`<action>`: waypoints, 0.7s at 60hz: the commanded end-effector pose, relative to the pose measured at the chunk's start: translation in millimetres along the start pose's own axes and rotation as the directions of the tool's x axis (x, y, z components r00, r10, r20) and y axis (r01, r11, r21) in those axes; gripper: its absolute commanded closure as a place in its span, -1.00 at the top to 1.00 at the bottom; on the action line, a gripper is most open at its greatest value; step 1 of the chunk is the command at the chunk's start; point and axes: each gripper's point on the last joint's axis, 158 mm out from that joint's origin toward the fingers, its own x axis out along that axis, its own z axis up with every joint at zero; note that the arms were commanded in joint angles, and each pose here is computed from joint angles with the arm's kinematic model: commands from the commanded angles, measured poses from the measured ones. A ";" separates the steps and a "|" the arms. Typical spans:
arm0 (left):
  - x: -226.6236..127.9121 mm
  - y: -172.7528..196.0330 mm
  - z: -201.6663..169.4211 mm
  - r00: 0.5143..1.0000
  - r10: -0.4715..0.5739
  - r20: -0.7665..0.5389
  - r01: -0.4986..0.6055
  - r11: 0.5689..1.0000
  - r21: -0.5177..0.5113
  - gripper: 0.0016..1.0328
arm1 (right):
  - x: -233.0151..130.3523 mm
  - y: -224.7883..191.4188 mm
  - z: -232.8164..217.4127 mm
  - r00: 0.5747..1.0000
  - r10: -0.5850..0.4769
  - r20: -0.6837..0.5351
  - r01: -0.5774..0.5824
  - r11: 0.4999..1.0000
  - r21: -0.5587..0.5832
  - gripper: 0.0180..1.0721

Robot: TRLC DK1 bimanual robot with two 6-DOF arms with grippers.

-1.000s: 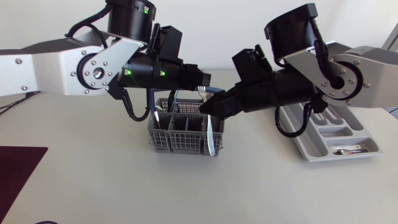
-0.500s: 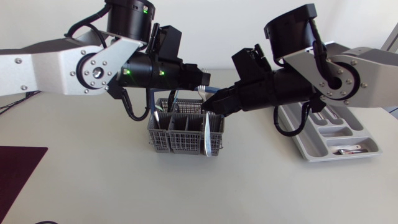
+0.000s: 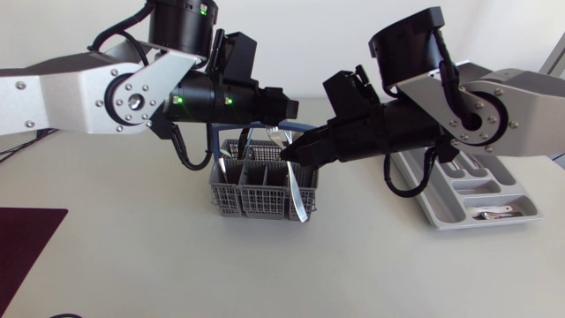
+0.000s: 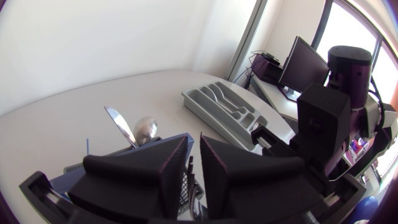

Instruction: Sort the cutlery from the basket into the organizer compartments.

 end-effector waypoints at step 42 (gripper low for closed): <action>-81.7 25.4 104.6 0.975 0.088 0.205 -0.094 0.995 0.021 0.11 | -59.0 -83.3 -42.9 0.979 -0.199 -0.050 0.203 0.975 0.088 -0.81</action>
